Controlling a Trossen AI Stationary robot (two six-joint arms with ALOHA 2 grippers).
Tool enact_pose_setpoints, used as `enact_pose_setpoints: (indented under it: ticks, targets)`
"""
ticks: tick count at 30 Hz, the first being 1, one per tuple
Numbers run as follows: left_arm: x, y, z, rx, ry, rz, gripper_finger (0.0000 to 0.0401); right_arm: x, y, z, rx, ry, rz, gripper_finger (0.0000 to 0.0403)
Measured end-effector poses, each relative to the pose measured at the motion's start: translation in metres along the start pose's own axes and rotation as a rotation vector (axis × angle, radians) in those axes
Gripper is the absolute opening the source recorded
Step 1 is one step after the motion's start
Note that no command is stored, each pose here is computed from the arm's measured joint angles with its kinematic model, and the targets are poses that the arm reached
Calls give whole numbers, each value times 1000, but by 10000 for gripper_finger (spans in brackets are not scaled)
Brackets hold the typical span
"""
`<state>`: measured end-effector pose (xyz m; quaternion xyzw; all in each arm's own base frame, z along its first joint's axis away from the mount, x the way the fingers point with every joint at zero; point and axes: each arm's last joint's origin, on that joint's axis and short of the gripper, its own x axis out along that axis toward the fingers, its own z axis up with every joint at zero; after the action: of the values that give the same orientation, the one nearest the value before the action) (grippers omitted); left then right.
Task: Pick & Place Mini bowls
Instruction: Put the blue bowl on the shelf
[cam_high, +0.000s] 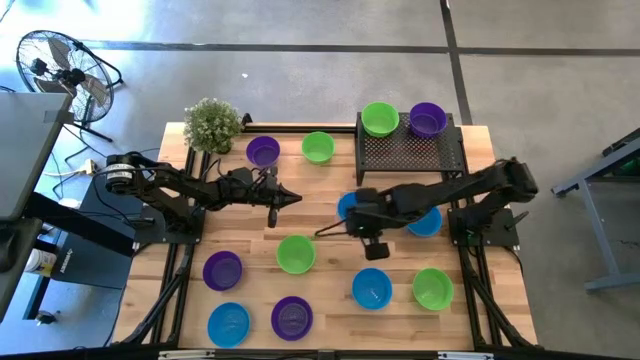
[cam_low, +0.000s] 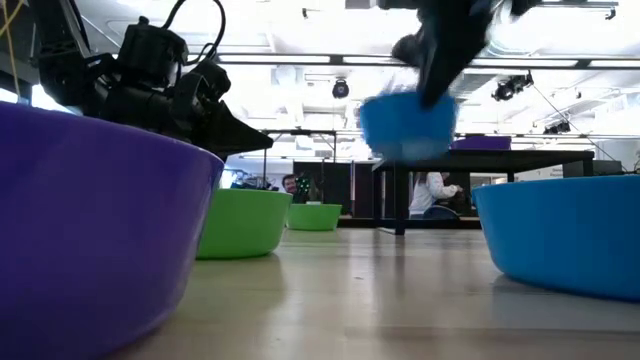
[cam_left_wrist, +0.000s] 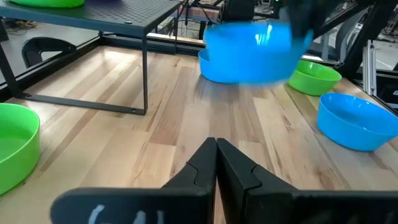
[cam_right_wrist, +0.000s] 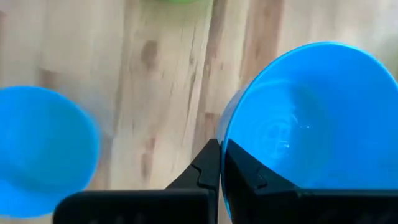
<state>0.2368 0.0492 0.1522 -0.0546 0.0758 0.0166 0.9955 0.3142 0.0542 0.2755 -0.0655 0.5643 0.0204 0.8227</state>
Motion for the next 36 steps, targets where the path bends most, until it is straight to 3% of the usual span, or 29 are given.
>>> enact_pose_setpoints:
  ticks: [6,10,22,36]
  targets:
    - [0,0,0,0,0,-1,3,-65,-14,-23,130,-14,-119,3]
    - [0,0,0,0,0,-1,3,-84,-40,-48,226,41,-222,2]
    - [0,0,0,0,-1,-1,3,-55,-129,-97,305,201,-255,3]
    - [0,0,0,0,-1,0,3,-47,-161,-116,345,199,-271,9]
